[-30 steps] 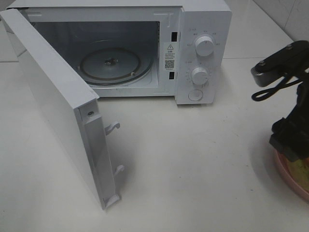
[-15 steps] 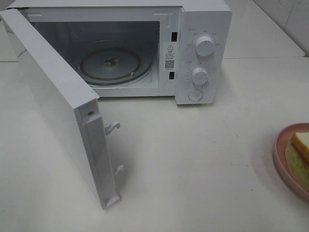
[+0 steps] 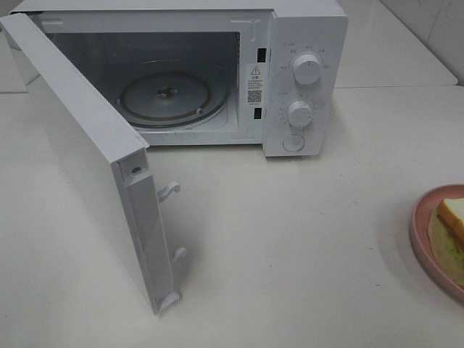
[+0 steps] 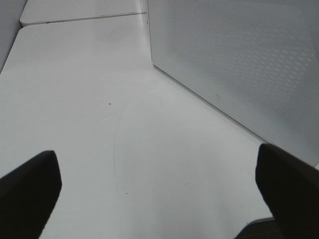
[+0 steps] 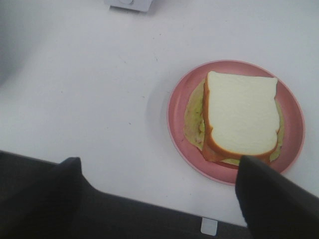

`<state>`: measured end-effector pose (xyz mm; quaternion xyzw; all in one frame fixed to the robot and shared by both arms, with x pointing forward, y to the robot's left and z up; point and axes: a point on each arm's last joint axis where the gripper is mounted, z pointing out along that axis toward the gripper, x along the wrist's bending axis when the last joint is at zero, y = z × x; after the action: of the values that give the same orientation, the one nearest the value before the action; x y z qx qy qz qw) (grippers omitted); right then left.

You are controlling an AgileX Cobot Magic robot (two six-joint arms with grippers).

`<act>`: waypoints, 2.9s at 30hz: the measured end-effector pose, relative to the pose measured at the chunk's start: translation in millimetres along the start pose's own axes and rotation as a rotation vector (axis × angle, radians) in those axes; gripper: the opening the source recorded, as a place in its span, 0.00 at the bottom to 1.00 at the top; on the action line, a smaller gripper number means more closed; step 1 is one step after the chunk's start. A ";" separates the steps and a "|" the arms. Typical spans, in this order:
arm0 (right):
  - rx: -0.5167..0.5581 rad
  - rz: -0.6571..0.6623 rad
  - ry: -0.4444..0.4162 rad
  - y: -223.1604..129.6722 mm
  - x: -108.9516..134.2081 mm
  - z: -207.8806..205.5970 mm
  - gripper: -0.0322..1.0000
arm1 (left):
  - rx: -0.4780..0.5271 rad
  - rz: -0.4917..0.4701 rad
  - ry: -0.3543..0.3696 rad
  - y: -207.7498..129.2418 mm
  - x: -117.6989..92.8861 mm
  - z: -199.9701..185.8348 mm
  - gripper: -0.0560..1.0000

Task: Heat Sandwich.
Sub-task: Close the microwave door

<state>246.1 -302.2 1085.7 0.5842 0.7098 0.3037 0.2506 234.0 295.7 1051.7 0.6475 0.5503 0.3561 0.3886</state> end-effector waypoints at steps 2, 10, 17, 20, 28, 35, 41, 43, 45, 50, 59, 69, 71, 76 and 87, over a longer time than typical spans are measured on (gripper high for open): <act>-0.019 0.028 -0.010 -9.7 1.0 0.2 0.82 | 0.000 0.000 0.000 0.0 0.0 0.0 0.99; -0.081 0.072 -0.078 -37.0 4.5 11.7 0.82 | 0.000 0.000 0.000 0.0 0.0 0.0 0.99; -0.197 0.111 -0.142 -40.4 6.0 14.8 0.81 | 0.000 0.000 0.000 0.0 0.0 0.0 0.99; -0.206 0.120 -0.155 -39.8 6.1 14.8 0.81 | 0.000 0.000 0.000 0.0 0.0 0.0 0.99; -0.211 0.120 -0.156 -39.3 6.1 14.7 0.77 | 0.000 0.000 0.000 0.0 0.0 0.0 0.99; -0.212 0.120 -0.156 -39.2 6.1 14.7 0.67 | 0.000 0.000 0.000 0.0 0.0 0.0 0.99; -0.212 0.120 -0.156 -39.2 6.1 14.7 0.61 | 0.000 0.000 0.000 0.0 0.0 0.0 0.99; -0.212 0.120 -0.156 -39.2 6.1 14.7 0.60 | 0.000 0.000 0.000 0.0 0.0 0.0 0.99; -0.212 0.120 -0.156 -39.2 6.1 14.7 0.59 | 0.000 0.000 0.000 0.0 0.0 0.0 0.99; -0.212 0.120 -0.156 -39.2 6.1 14.7 0.58 | 0.000 0.000 0.000 0.0 0.0 0.0 0.99; -0.215 0.120 -0.156 -39.0 6.1 14.6 0.57 | -0.002 -0.008 -0.015 0.1 -1.3 0.0 0.99; -0.215 0.120 -0.156 -39.0 6.1 14.6 0.57 | -0.052 0.006 -0.004 31.1 2.8 20.6 0.96; -0.215 0.120 -0.156 -39.0 6.1 14.6 0.57 | -0.038 0.003 0.003 36.4 5.2 38.2 0.87; -0.215 0.120 -0.156 -39.0 6.1 14.6 0.57 | -0.013 -0.007 0.013 36.0 8.2 68.4 0.59; -0.215 0.120 -0.156 -39.0 6.1 14.6 0.57 | -0.153 0.007 0.068 14.6 14.1 119.0 0.05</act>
<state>228.9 -299.4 1047.4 0.6171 0.6154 0.3460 0.3475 348.2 295.0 1012.4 0.6055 0.5321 0.4202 0.4166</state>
